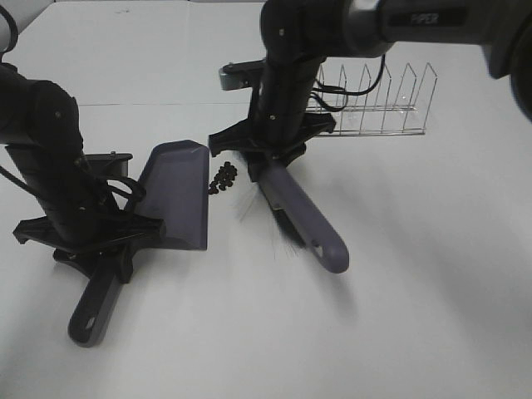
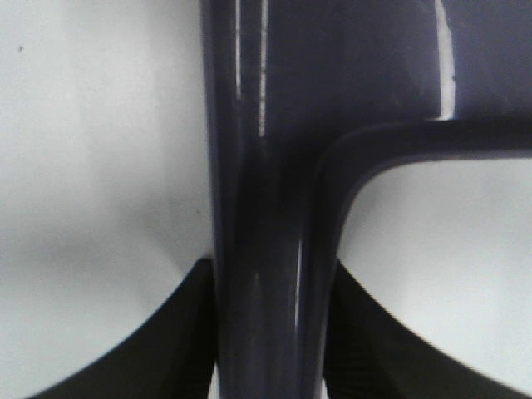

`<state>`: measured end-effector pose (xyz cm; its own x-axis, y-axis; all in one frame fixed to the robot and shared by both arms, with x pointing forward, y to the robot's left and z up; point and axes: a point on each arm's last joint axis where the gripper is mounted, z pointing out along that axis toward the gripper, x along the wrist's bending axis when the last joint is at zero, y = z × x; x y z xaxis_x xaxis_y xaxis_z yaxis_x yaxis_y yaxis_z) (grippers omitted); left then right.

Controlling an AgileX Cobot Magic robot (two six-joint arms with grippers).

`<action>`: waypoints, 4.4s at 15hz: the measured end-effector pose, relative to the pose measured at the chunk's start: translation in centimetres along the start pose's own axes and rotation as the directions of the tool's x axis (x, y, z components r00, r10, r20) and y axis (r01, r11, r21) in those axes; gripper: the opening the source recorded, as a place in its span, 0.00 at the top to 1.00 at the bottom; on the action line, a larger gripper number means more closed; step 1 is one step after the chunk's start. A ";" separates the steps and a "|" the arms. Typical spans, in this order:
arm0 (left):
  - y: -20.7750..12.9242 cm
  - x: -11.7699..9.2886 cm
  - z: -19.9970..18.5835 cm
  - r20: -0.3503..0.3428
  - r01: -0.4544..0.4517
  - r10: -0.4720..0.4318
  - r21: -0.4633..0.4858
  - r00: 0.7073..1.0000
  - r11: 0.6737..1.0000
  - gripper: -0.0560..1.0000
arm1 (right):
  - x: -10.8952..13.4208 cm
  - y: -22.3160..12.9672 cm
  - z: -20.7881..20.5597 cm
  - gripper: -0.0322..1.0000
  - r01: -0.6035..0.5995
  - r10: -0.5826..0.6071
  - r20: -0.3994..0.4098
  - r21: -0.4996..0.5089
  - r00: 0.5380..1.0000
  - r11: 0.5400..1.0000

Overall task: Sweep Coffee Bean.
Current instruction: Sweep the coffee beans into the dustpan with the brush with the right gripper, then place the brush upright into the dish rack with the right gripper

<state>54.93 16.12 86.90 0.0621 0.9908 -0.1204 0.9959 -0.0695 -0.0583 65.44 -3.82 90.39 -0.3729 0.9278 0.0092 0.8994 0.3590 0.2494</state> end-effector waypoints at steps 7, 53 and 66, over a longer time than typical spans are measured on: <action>0.0 0.0 0.0 0.001 0.001 -0.001 0.000 1.000 1.000 0.64 | 9.4 1.3 -1.8 0.70 0.076 -0.077 -0.184 -0.012 0.980 0.997; 1.0 -1.0 -2.1 0.057 0.004 0.000 -0.083 0.998 0.997 0.64 | -24.2 -4.0 -5.2 0.70 -0.248 0.252 0.159 -0.048 0.954 0.968; 1.0 -1.0 -2.2 0.058 0.002 0.003 -0.077 0.998 0.997 0.64 | -25.2 -2.0 -5.8 0.70 -0.267 0.293 0.208 -0.146 0.933 0.953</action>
<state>56.05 15.29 89.17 0.0610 0.9822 -0.1776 0.9981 -0.0587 0.0180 71.76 -28.52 95.29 -0.0366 0.9922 -0.1194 0.9230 0.0793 0.3765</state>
